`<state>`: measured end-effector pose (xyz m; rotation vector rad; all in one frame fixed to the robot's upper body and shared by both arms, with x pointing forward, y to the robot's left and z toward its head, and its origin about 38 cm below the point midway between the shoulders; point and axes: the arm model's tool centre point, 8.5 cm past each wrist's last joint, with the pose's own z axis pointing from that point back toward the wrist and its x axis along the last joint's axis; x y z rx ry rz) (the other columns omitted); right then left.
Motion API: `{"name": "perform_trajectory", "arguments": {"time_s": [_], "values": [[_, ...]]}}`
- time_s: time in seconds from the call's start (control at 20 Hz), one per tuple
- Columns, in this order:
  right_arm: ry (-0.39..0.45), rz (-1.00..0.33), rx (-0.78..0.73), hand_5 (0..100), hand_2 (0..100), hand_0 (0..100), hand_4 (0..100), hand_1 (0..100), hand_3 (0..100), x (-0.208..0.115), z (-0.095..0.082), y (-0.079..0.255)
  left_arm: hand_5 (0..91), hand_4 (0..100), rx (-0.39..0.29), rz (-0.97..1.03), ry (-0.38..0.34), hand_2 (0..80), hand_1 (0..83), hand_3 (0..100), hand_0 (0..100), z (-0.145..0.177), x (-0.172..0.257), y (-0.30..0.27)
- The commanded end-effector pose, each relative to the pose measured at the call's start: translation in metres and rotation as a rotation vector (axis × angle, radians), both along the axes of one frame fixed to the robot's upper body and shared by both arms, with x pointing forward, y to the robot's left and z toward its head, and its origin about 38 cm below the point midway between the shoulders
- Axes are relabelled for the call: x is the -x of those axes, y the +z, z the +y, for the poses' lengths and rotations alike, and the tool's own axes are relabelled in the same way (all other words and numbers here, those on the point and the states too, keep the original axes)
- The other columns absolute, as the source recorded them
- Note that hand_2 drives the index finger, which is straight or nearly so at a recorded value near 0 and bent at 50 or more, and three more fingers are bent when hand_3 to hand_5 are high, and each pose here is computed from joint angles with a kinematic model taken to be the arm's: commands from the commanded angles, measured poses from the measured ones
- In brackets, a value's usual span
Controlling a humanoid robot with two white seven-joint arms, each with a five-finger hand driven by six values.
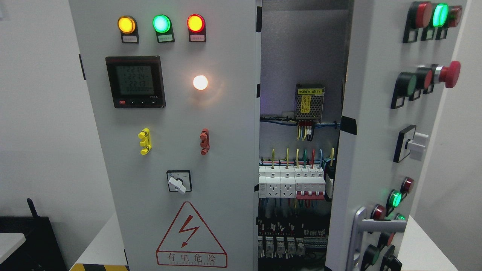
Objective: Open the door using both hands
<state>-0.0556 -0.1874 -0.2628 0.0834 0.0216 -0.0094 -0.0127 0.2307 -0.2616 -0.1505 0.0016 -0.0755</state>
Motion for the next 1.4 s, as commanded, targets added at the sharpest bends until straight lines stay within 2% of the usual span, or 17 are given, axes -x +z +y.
{"name": "perform_trajectory", "arguments": {"time_s": [0.0, 0.9, 1.35], "values": [[0.000, -0.002, 0.000, 0, 0, 39, 0, 0, 0, -0.0008, 0.0000, -0.0001, 0.0, 0, 0.000, 0.007, 0.010, 0.0, 0.0, 0, 0, -0.0001, 0.0054, 0.0001], [0.000, 0.001, 0.000, 0, 0, 39, 0, 0, 0, 0.0003, 0.0000, 0.0000, 0.0, 0, 0.002, 0.027, 0.019, 0.0, 0.0, 0, 0, -0.0013, 0.0127, 0.0007], [0.000, 0.001, 0.000, 0, 0, 39, 0, 0, 0, 0.0003, 0.0000, 0.0000, 0.0, 0, -0.002, 0.002, 0.031, 0.0, 0.0, 0, 0, 0.0017, 0.0030, 0.0001]]}}
